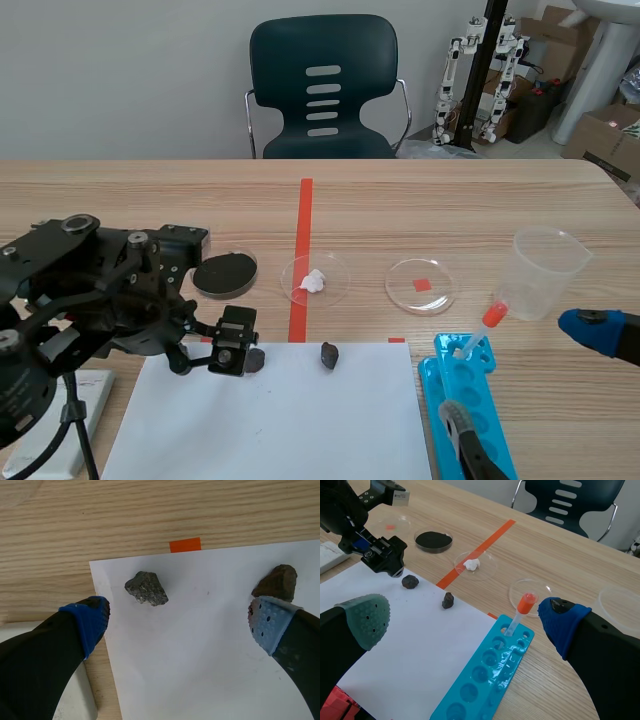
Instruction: Pick up the left mineral with the left hand
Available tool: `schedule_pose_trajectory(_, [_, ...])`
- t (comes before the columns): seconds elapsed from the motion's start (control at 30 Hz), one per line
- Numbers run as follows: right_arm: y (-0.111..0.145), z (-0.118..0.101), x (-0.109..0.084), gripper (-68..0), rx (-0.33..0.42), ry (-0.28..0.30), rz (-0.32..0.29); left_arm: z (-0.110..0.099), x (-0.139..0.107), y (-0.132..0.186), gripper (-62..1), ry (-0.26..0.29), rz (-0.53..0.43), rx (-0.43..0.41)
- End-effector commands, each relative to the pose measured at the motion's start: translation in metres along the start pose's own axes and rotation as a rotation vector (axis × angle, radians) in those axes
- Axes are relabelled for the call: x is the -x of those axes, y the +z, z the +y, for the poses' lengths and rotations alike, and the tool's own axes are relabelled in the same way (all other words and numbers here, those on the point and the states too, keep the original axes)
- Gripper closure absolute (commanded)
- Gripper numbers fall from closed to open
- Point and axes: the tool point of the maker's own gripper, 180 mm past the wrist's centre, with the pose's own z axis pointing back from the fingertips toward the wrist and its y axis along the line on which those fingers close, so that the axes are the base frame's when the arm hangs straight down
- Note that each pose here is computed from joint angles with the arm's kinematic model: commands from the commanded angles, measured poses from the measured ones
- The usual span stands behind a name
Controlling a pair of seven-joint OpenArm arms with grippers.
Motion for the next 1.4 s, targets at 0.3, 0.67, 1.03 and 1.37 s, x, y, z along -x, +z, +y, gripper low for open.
schedule_pose_trajectory(0.3, [-0.001,-0.003,-0.007,-62.3,0.004,0.007,-0.026,0.001,-0.013,-0.004,-50.3,0.021,-0.015,0.003])
schedule_pose_trajectory(0.67, [-0.001,-0.003,-0.007,-62.3,0.004,0.007,-0.026,0.007,-0.010,-0.014,-50.1,0.049,0.001,0.004])
schedule_pose_trajectory(1.03, [-0.001,-0.003,-0.007,-62.3,0.004,0.007,-0.026,0.026,-0.012,-0.014,-48.8,0.075,0.001,-0.010])
schedule_pose_trajectory(1.37, [-0.001,-0.003,-0.007,-62.3,0.004,0.007,-0.026,0.024,-0.005,-0.017,-48.8,0.060,0.018,0.003])
